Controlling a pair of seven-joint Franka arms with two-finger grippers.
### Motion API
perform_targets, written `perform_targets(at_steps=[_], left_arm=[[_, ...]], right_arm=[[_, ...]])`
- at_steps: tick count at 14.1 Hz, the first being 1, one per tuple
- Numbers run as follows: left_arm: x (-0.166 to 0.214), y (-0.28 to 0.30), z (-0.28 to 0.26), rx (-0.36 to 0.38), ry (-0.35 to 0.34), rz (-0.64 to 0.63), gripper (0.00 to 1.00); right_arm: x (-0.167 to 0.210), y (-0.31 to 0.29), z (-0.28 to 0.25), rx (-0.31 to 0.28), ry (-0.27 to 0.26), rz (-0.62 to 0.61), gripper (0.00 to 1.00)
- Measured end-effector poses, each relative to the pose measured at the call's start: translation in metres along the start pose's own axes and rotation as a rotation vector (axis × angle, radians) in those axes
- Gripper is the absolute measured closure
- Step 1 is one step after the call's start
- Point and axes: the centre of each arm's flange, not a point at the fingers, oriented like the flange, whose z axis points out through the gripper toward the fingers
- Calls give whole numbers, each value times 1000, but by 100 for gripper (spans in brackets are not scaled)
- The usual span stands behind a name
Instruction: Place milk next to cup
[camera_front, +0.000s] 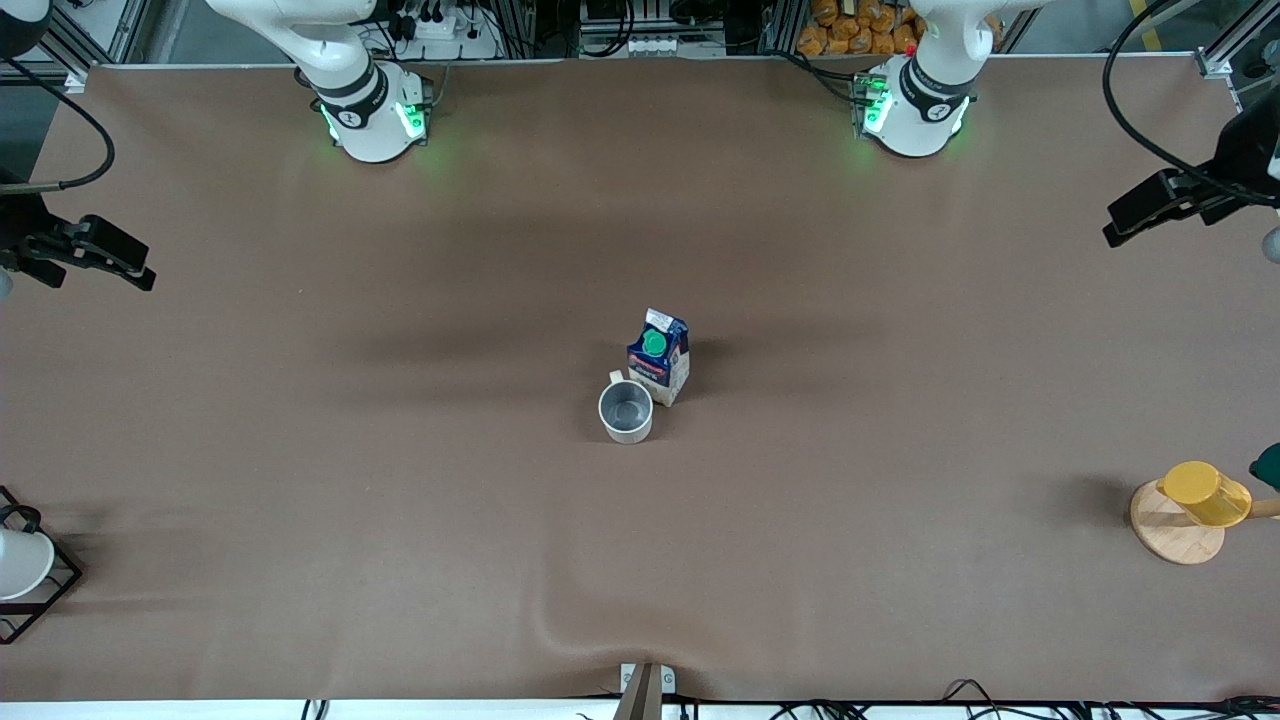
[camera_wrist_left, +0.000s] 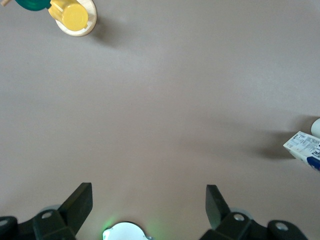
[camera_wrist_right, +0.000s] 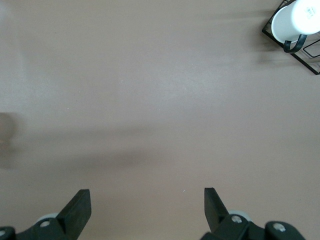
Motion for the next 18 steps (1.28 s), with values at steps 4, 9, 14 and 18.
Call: perform_targets(at_steps=[4,9,14,18], left_arm=[[-15,-12,-2,15,-7,4,0],[-34,-18,-3,21,-12,1,0],[-36,-17,0,12,-13,69,0],[-30,-24,4,-9,-16,121,0]], right_arm=[[0,-1,0,0,-1,-2,0],[1,-3,2,0,-4,-5,0],[3,-1,8,0,-15,0,0],[5,-1,10,0,-19,0,0]])
